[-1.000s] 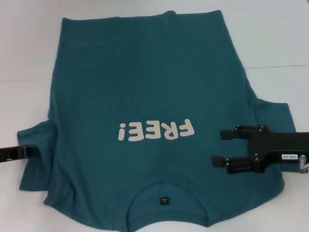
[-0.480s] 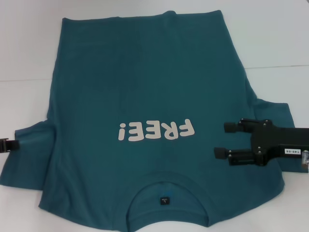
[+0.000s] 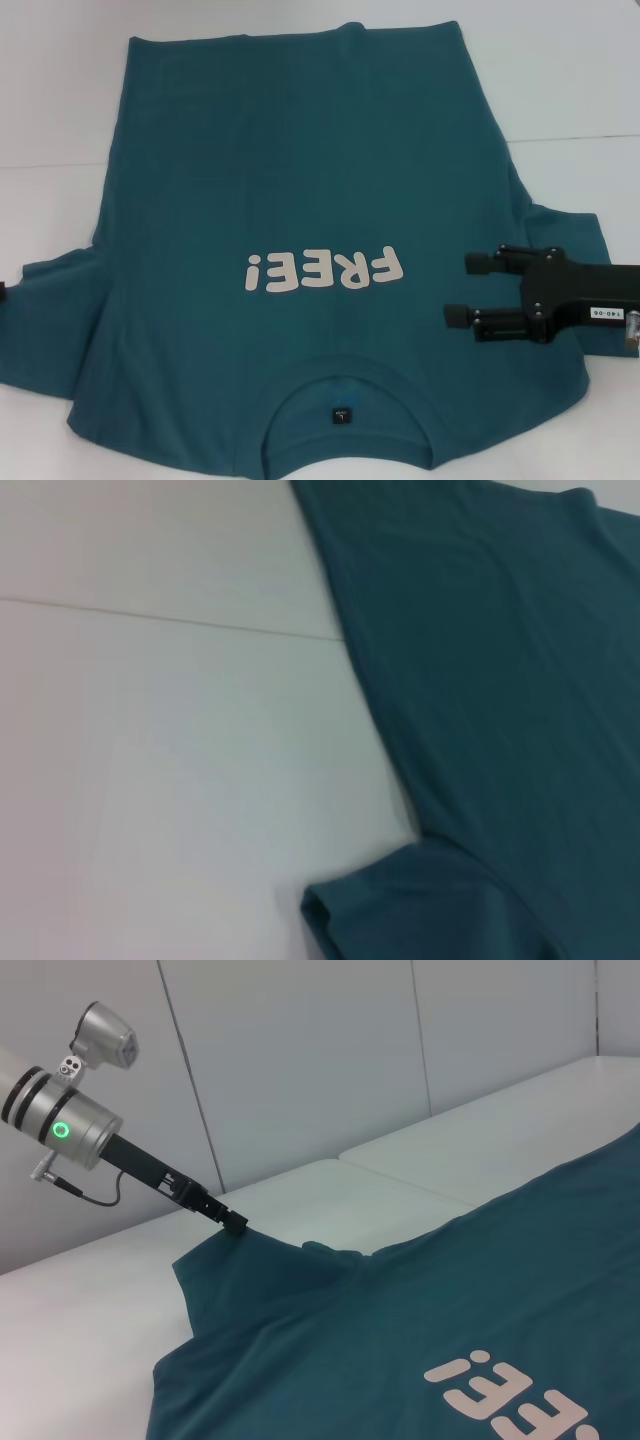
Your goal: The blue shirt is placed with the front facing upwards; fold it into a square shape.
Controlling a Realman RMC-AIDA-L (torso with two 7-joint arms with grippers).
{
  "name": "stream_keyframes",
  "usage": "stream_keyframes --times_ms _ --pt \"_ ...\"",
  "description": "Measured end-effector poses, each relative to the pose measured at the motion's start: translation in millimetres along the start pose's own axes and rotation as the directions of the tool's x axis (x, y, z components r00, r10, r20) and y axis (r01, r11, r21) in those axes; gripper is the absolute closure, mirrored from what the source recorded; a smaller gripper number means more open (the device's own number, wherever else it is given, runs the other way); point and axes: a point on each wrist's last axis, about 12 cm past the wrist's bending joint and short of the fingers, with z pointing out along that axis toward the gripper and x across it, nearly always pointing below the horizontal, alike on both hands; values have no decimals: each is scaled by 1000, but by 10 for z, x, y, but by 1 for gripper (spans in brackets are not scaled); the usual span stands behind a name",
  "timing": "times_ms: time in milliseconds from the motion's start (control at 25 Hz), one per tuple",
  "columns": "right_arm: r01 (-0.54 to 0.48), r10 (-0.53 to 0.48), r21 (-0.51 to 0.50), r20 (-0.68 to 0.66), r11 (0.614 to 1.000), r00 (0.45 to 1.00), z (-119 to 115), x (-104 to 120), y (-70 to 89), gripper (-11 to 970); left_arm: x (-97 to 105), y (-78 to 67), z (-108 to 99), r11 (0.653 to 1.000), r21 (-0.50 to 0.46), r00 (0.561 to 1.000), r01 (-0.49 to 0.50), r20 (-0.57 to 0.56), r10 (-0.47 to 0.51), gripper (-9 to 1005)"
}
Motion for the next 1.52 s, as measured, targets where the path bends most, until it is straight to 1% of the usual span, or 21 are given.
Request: stream_keyframes --times_ms 1280,1520 --pt "-12 12 6 20 1000 1000 -11 9 1 41 -207 40 -82 998 -30 998 -57 19 58 964" --pt "-16 16 9 20 1000 1000 -20 22 4 41 -271 30 -75 995 -50 996 -91 1 91 965"
